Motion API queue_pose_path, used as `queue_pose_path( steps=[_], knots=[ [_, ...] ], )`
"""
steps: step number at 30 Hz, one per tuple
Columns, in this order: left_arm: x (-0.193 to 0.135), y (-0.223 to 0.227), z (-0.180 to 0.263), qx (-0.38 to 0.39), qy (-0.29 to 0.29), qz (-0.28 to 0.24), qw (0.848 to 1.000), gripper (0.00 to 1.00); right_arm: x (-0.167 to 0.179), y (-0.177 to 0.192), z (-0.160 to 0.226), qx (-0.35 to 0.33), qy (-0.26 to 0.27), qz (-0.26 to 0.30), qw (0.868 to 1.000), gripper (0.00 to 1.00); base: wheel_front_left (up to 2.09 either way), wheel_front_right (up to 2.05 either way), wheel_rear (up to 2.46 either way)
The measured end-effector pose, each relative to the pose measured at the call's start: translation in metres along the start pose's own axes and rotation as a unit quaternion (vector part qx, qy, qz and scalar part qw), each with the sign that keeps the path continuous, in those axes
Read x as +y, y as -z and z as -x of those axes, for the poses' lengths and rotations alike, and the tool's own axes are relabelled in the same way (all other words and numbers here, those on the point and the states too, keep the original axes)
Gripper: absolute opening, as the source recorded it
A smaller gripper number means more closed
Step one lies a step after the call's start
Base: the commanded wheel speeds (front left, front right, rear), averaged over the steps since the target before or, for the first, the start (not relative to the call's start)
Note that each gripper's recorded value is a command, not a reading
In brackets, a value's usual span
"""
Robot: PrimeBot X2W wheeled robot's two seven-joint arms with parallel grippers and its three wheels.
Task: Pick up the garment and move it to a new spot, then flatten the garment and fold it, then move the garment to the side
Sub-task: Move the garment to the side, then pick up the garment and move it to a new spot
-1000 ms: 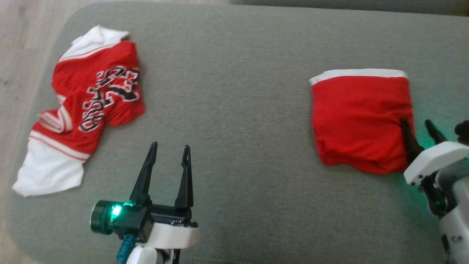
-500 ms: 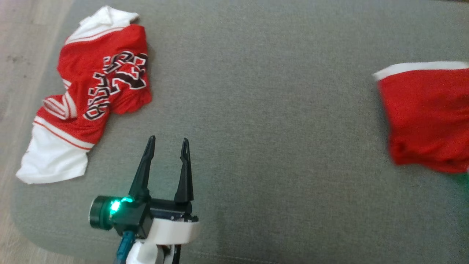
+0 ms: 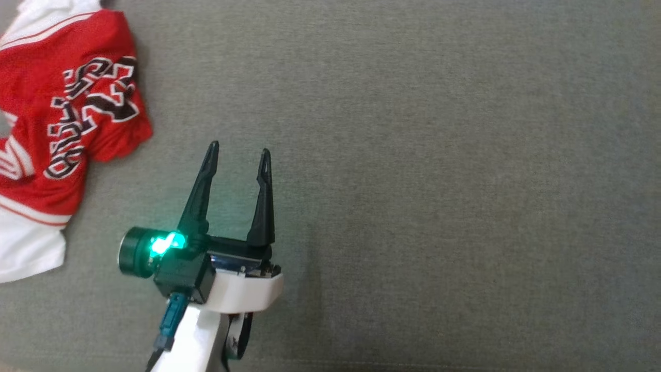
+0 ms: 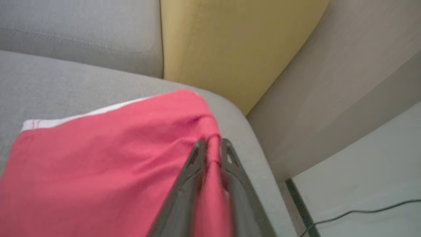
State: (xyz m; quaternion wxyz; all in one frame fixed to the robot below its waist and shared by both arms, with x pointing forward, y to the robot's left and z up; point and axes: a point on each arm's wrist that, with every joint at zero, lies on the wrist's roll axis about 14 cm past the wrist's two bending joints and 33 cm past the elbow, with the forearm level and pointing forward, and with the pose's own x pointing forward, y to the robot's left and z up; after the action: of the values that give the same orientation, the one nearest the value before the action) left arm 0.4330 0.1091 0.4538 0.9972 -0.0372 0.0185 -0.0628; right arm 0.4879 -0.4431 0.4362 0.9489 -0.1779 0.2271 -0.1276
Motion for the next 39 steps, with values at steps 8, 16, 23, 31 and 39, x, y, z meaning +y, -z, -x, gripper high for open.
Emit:
queue_pose_path(
  steps=[8,16,23,31,39],
  knots=[
    [-0.013,-0.015,0.004,-0.017,0.020,-0.002,1.000,1.00,0.061,-0.023,0.018,-0.071,-0.042,-0.020,0.996,1.00,0.00,0.00,0.00],
    [-0.005,-0.024,0.054,-0.013,-0.008,0.004,1.000,1.00,0.210,-0.026,0.120,-0.126,-0.206,-0.132,0.961,1.00,0.00,0.00,0.00],
    [-0.002,-0.035,0.092,-0.031,-0.014,0.006,0.999,1.00,0.246,-0.062,0.206,-0.210,-0.256,-0.198,0.922,1.00,0.00,0.00,0.00],
    [0.006,-0.037,0.113,-0.039,-0.030,0.003,0.999,1.00,0.242,-0.048,0.248,-0.227,-0.244,-0.198,0.922,1.00,0.00,0.00,0.00],
    [0.006,-0.037,0.115,-0.040,-0.030,0.003,0.999,1.00,0.240,-0.045,0.254,-0.228,-0.237,-0.204,0.922,1.00,0.00,0.00,0.00]
  ],
)
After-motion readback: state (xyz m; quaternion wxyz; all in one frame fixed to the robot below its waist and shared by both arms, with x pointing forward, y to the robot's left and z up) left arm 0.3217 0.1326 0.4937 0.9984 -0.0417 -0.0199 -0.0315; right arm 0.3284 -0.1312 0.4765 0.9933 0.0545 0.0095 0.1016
